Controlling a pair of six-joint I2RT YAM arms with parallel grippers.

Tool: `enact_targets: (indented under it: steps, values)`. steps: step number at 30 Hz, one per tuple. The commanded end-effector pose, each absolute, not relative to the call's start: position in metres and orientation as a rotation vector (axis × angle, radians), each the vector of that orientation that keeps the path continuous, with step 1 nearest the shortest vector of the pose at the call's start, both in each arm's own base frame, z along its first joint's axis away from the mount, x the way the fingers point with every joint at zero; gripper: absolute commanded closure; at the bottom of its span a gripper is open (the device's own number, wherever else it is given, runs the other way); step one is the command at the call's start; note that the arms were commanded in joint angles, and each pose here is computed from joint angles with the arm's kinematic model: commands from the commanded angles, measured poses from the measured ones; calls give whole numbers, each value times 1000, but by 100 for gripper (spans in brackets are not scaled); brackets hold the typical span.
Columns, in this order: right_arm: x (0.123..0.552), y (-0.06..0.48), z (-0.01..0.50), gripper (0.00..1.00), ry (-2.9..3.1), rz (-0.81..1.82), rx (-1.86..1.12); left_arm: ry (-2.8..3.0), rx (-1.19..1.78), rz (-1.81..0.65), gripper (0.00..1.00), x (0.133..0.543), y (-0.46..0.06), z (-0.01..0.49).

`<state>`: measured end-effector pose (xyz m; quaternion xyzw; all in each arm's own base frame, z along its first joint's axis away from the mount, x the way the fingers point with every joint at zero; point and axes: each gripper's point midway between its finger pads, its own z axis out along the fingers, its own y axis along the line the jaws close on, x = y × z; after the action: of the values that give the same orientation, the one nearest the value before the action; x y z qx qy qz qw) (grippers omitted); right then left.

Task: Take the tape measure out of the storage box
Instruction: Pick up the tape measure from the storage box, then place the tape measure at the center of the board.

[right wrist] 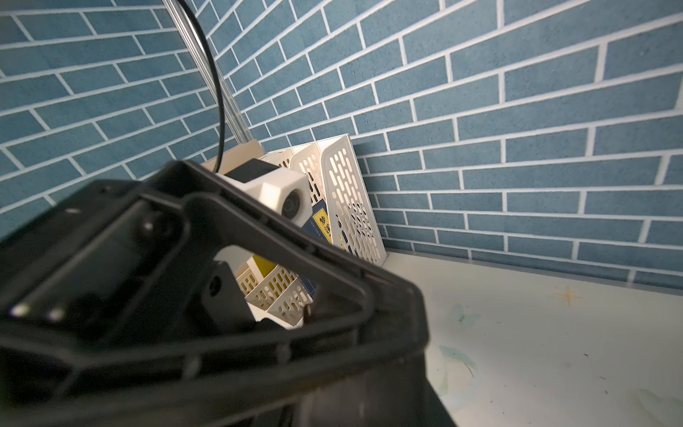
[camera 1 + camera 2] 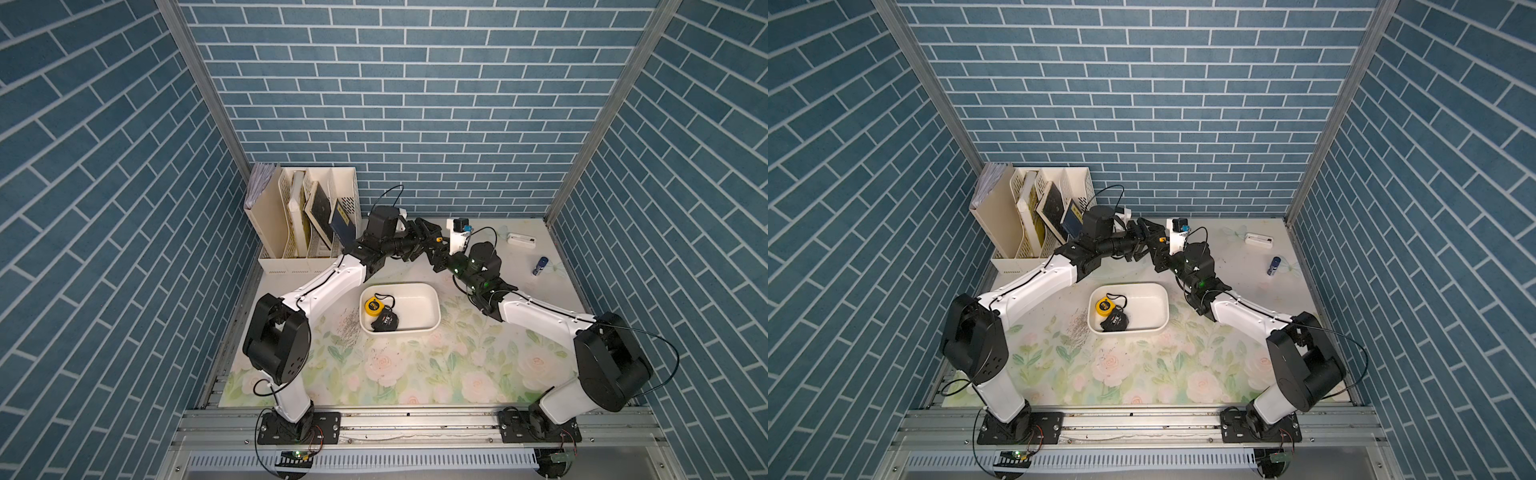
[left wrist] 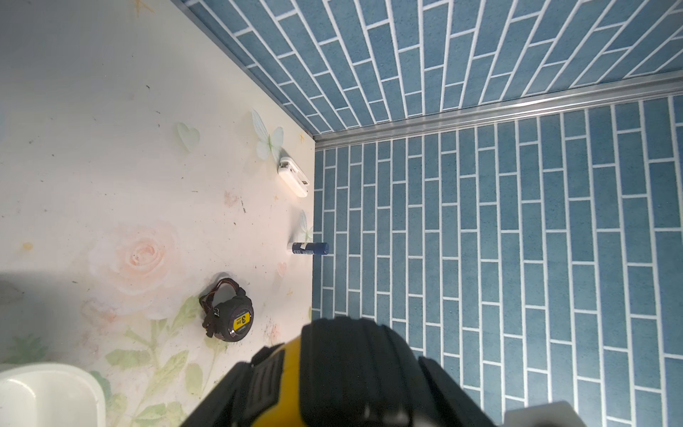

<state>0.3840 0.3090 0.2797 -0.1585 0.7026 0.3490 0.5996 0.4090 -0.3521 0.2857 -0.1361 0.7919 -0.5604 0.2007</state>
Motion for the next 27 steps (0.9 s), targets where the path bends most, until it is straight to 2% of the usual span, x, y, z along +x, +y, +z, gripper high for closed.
enact_targets:
  steps: [1,3,9,14,19,23,27]
  values:
    - [386,299,303,100,1590,705,-375,2196,-319,-1594,8,400,-350,299]
    - [387,292,299,100,1626,660,-362,2193,-324,-1584,1,403,-346,298]
    - [389,244,270,100,1808,416,-223,2208,-315,-1516,0,411,-333,290]
    - [371,163,224,100,2068,-15,6,2301,-281,-1130,0,429,-291,267]
    - [321,90,163,100,2287,-432,227,2284,-267,-764,0,449,-245,270]
    - [293,70,132,100,2398,-567,285,2304,-250,-565,0,455,-225,258]
    - [268,55,114,100,2463,-639,336,2401,-203,-451,0,451,-219,220]
